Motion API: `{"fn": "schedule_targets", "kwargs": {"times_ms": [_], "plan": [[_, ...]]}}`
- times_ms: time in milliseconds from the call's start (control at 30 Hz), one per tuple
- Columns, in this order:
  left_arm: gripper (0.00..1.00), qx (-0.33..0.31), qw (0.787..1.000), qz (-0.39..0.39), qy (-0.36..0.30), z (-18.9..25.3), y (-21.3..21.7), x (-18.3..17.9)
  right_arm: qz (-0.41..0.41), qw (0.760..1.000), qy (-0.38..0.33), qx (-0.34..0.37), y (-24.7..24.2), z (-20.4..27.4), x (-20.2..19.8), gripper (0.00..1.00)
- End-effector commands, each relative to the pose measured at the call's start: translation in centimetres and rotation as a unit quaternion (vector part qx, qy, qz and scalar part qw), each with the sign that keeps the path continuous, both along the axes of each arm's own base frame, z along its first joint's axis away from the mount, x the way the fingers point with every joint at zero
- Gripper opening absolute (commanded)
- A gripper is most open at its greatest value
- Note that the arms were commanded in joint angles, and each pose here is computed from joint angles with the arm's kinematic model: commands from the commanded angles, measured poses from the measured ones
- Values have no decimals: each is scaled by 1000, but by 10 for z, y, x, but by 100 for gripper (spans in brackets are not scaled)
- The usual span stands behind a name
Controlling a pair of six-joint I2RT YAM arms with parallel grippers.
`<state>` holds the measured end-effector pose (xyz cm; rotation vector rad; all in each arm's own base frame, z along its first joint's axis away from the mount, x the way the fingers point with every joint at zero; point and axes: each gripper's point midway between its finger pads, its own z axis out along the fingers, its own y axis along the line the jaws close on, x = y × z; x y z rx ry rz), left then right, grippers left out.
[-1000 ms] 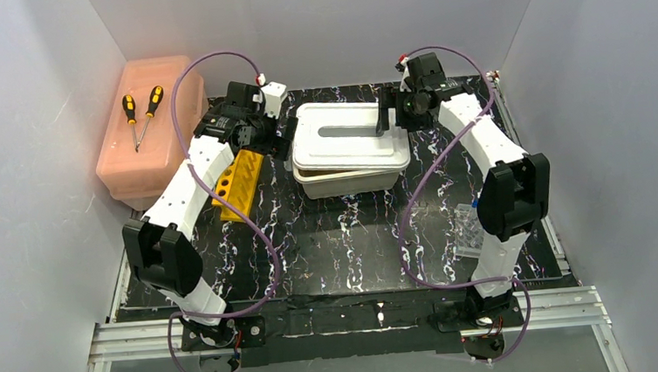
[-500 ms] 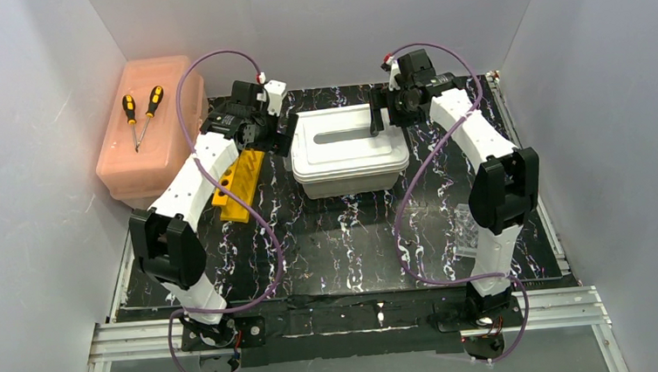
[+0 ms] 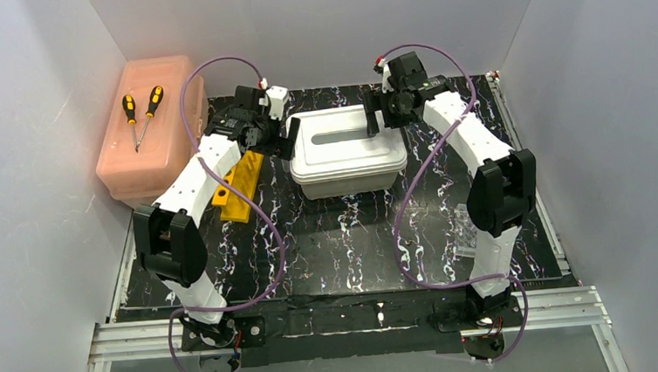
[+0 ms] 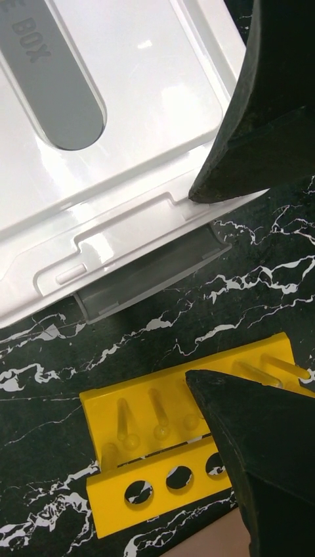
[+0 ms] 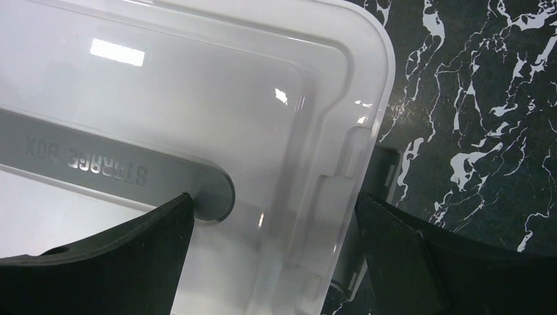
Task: Organize the chemistry lab equipment
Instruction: Close the lid of the storage box.
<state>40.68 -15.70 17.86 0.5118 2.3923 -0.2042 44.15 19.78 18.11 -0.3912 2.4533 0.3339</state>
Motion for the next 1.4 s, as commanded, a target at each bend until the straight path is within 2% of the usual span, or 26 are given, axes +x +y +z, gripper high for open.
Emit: {"fn": "schedule_targets", "kwargs": {"times_ms": [0,367,600,700,900,1100,1367], "plan": [[98,0,1000,-4,13,-7,3,-13,21,1000,-20,11,22,15,-18,99],[98,-5,999,-20,43,-31,8,-51,-26,999,-33,-29,-6,6,-32,98],[98,7,1000,-2,2,-9,11,-32,-36,998,-51,-25,-4,16,-21,98],[98,-3,1000,17,7,-2,10,-29,-45,997,-46,-34,-6,10,-17,98],[98,-88,992,52,72,-9,-4,-42,-67,996,-33,-55,-18,-15,-23,98],[98,-187,969,59,148,-15,-25,-43,-77,995,-33,-55,-23,-22,-31,97],[98,-268,943,53,189,-21,-40,-28,-74,996,-22,-43,-20,-27,-37,93]]}}
